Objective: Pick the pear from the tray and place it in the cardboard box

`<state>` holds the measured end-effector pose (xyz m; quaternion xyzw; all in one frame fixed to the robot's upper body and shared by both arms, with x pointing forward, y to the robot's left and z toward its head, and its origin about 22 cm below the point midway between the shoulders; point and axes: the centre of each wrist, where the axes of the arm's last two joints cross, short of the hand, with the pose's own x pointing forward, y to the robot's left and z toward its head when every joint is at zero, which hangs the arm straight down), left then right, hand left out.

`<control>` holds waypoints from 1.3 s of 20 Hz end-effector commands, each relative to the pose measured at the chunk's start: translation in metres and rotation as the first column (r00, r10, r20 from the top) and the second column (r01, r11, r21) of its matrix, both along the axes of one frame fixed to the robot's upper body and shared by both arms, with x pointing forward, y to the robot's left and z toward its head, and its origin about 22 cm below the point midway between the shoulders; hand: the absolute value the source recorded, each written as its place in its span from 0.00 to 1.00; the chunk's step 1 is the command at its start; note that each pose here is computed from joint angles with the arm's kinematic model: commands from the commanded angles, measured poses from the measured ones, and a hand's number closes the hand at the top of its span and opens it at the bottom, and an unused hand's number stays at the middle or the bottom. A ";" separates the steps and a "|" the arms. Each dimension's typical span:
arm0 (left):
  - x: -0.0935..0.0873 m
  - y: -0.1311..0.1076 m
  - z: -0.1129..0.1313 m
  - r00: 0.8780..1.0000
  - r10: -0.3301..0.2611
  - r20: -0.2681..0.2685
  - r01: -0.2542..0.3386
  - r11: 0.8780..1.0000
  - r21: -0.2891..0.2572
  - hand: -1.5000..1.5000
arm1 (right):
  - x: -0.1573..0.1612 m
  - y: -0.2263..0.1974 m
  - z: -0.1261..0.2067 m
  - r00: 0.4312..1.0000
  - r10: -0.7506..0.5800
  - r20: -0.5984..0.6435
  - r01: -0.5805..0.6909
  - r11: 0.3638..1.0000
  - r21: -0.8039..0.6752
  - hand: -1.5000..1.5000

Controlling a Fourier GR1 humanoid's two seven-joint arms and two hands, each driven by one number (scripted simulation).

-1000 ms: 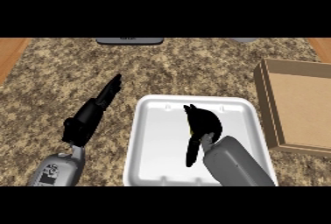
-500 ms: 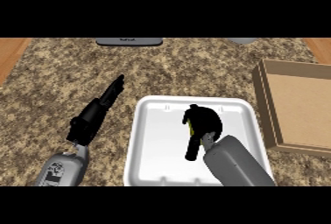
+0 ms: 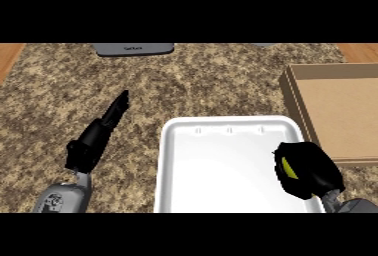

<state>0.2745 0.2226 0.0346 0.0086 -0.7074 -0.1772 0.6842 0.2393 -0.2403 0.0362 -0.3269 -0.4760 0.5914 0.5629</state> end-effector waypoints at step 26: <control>-0.002 -0.001 0.005 0.999 -0.031 -0.007 0.031 0.999 -0.028 0.50 | -0.154 -0.142 0.197 0.791 -0.223 0.570 0.023 0.941 0.337 1.00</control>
